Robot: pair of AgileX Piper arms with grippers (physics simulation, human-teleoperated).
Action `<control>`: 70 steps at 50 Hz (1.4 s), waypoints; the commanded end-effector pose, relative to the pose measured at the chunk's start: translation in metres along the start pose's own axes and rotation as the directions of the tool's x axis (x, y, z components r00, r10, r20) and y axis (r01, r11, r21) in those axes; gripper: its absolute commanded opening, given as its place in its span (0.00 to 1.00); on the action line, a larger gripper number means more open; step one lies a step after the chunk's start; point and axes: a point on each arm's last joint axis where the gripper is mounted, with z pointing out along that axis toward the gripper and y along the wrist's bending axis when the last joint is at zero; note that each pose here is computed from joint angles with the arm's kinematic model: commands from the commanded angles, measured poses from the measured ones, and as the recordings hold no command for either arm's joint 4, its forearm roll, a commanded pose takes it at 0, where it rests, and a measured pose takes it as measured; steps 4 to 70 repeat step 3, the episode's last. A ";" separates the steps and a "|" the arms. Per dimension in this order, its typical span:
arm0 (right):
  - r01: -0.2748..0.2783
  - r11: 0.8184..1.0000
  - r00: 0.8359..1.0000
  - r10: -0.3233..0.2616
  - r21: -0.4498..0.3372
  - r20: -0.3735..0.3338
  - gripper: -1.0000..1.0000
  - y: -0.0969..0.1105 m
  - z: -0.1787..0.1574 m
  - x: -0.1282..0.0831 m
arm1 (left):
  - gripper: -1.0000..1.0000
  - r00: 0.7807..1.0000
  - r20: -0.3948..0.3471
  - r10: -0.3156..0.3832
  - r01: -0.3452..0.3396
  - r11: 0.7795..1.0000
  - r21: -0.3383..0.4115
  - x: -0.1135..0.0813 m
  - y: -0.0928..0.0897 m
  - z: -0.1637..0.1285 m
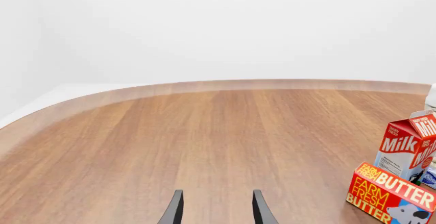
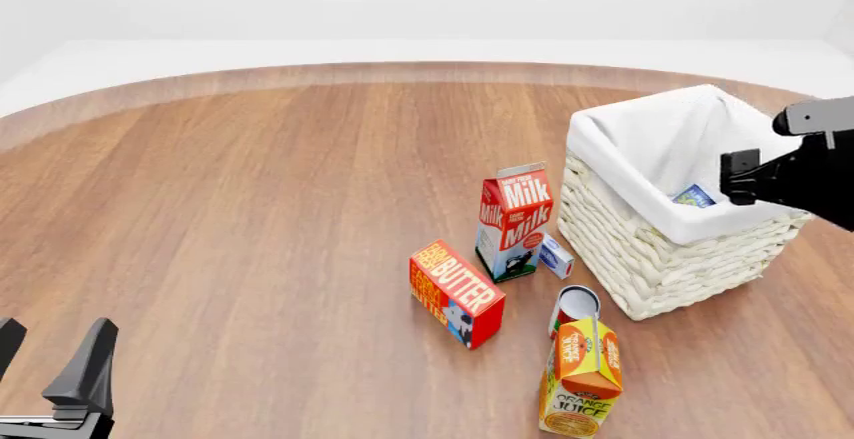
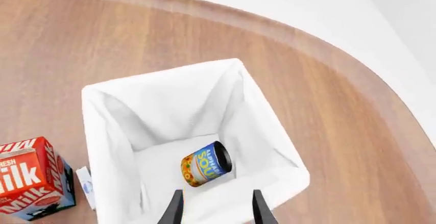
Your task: Pick up the alphabet soup, and put it in the basket.
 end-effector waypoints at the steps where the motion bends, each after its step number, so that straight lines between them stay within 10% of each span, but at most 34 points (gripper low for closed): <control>1: -0.016 0.998 0.999 0.014 0.054 0.038 1.00 -0.008 -0.025 0.018 | 1.00 1.000 0.000 0.000 0.000 1.000 0.000 0.000 0.000 0.000; 70: -0.032 0.999 0.997 0.030 0.035 0.069 1.00 -0.001 -0.038 0.016 | 1.00 1.000 0.000 0.000 0.000 1.000 0.000 0.000 0.000 0.000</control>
